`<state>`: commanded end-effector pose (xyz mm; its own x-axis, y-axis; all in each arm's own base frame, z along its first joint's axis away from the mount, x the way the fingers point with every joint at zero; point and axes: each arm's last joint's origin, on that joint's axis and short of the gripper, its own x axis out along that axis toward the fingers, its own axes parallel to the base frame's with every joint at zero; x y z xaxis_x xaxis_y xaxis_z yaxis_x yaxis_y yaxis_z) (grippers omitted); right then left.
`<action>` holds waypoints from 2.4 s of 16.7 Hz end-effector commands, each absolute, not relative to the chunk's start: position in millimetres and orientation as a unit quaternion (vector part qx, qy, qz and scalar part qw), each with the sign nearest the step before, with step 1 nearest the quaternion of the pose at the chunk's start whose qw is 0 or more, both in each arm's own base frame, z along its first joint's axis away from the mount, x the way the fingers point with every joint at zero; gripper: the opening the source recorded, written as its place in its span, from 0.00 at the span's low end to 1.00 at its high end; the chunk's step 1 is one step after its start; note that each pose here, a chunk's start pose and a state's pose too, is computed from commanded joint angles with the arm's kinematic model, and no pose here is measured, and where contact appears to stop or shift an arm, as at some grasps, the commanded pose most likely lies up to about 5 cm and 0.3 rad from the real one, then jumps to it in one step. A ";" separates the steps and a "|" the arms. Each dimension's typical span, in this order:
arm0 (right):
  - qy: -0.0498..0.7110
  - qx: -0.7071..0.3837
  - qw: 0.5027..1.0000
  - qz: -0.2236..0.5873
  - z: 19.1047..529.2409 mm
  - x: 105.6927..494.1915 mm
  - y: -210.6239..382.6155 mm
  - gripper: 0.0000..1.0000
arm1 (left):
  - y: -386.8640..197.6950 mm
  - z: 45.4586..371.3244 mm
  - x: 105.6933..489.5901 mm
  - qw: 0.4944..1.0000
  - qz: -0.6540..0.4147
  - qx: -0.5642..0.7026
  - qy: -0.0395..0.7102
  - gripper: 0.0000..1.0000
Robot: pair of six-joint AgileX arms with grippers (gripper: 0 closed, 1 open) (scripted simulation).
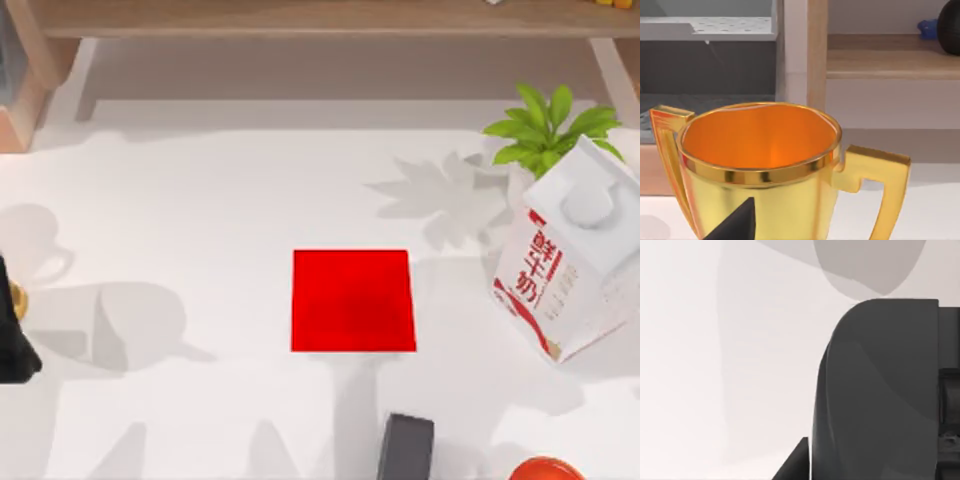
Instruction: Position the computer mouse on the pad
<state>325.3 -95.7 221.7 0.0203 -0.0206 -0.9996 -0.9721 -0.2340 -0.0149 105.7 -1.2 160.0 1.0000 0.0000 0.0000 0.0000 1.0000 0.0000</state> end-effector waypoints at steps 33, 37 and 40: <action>0.708 0.000 0.706 0.006 190.7 361.4 298.0 0.00 | -1.2 160.0 105.7 1.000 0.000 0.000 0.000 1.00; 0.712 0.000 0.702 0.001 184.8 360.0 300.8 0.00 | -1.2 160.0 105.7 1.000 0.000 0.000 0.000 1.00; 0.712 0.002 0.702 -0.001 185.1 361.4 299.1 0.00 | -1.2 160.0 105.7 1.000 0.000 0.000 0.000 1.00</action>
<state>361.4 299.1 185.1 -0.0134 0.0020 -0.9999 0.0035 1.0000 0.0019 105.7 -1.2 160.0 1.0000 0.0000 0.0000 0.0000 1.0000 0.0000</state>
